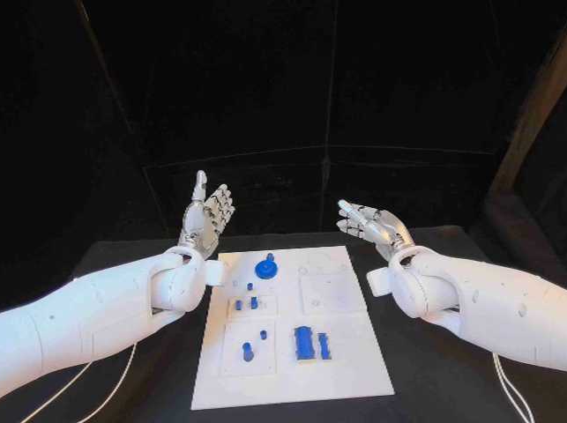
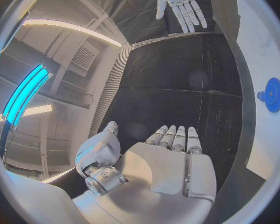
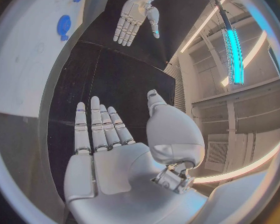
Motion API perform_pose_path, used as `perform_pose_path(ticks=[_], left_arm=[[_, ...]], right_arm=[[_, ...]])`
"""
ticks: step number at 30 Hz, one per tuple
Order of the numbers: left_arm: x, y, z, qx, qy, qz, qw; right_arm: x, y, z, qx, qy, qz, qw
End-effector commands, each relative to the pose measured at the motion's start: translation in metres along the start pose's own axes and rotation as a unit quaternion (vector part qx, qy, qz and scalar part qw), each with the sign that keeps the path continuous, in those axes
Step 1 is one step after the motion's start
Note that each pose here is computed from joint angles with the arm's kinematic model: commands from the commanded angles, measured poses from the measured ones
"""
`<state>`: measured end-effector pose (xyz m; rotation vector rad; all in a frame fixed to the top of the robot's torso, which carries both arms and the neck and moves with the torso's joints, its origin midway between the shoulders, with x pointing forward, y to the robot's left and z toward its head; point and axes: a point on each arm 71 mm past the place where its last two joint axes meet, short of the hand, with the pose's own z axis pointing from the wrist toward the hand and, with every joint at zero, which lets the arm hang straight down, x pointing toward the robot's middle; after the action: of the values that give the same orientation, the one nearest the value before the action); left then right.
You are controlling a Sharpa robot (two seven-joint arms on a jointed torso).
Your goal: Assemble the parts on the task board
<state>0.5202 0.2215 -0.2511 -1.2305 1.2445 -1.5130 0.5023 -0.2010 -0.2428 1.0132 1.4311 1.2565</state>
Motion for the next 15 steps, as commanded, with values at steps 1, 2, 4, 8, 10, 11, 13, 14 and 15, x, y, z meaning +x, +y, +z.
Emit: perform_pose_path(ticks=[1,2,4,8,10,11,13,14,15], left_arm=[[0.0078,-0.0026,-0.0087,-0.005,-0.044,0.052,0.998],[0.0114,-0.0036,-0.0123,-0.007,-0.048,0.056,0.997],[0.0204,-0.0068,-0.0216,-0.009,-0.060,0.065,0.996],[0.0319,-0.0124,-0.0345,-0.011,-0.074,0.077,0.994],[0.0372,-0.0157,-0.0409,-0.012,-0.082,0.083,0.993],[0.0390,-0.0168,-0.0430,-0.012,-0.084,0.084,0.993],[0.0417,-0.0187,-0.0464,-0.012,-0.088,0.087,0.992],[0.0427,-0.0194,-0.0478,-0.012,-0.090,0.088,0.992],[0.0435,-0.0201,-0.0488,-0.012,-0.091,0.089,0.992]], right_arm=[[0.001,0.007,-0.012,-0.011,-0.066,0.031,0.997],[0.003,0.009,-0.015,-0.011,-0.071,0.038,0.997],[0.007,0.013,-0.024,-0.010,-0.081,0.051,0.995],[0.012,0.017,-0.034,-0.008,-0.092,0.064,0.994],[0.014,0.019,-0.037,-0.007,-0.096,0.068,0.993],[0.014,0.019,-0.038,-0.007,-0.096,0.069,0.993],[0.014,0.020,-0.038,-0.007,-0.097,0.070,0.993],[0.014,0.020,-0.038,-0.007,-0.097,0.070,0.993],[0.014,0.020,-0.038,-0.007,-0.097,0.070,0.993]])
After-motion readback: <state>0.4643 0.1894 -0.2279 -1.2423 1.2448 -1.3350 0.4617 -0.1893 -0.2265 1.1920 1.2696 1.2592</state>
